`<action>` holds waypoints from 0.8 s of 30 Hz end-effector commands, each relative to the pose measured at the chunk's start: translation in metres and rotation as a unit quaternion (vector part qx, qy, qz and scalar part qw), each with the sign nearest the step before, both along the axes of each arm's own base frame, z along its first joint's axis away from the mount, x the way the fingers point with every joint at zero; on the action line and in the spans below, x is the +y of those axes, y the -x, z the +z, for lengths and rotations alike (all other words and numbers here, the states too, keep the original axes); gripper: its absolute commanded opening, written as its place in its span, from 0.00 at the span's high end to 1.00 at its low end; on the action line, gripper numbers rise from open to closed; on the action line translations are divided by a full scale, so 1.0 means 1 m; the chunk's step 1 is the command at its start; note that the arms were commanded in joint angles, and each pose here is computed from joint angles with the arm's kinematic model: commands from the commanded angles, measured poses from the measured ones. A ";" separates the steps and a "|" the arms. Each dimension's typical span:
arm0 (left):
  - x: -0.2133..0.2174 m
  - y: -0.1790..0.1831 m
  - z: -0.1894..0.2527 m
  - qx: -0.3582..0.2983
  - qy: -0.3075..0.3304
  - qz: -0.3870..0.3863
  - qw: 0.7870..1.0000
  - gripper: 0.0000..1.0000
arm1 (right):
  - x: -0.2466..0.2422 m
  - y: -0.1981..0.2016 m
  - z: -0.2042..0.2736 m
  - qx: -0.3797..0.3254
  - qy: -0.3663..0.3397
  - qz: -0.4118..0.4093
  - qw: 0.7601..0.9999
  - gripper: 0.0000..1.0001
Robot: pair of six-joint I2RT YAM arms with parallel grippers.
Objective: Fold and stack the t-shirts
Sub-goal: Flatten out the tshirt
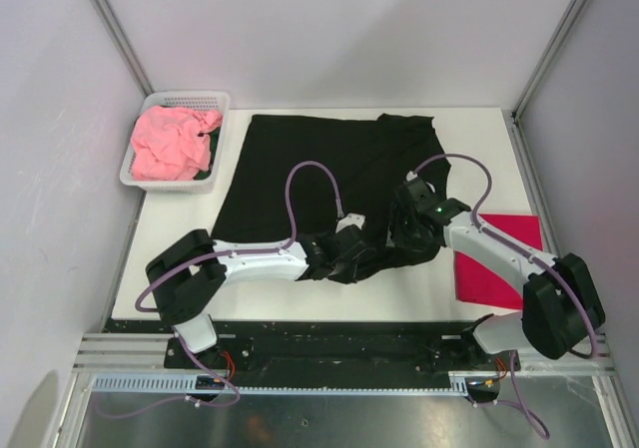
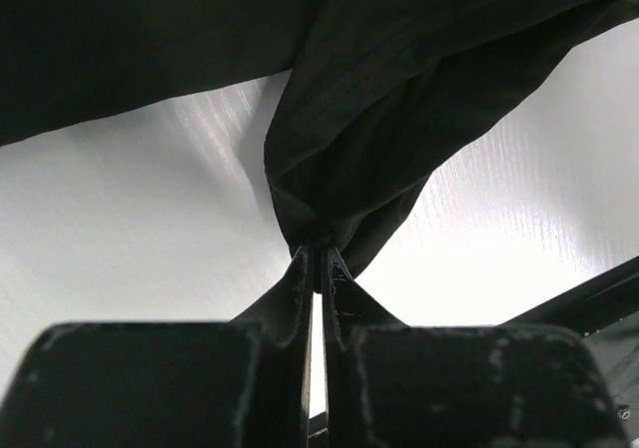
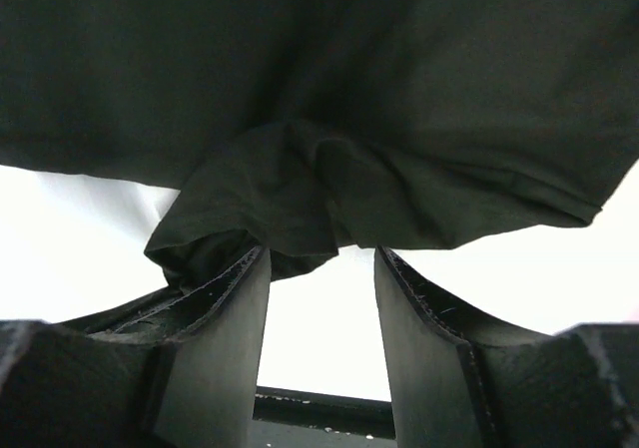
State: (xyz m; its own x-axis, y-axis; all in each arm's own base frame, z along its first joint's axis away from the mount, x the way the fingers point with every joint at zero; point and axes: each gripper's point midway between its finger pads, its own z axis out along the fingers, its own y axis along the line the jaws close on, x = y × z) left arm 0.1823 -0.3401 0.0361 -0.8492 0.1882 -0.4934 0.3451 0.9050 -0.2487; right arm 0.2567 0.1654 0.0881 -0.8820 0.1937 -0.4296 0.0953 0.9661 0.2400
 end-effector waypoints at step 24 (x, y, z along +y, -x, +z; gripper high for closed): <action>-0.011 -0.002 0.001 -0.009 0.021 -0.008 1.000 0.98 | -0.012 0.055 -0.002 0.036 0.009 -0.044 0.998 1.00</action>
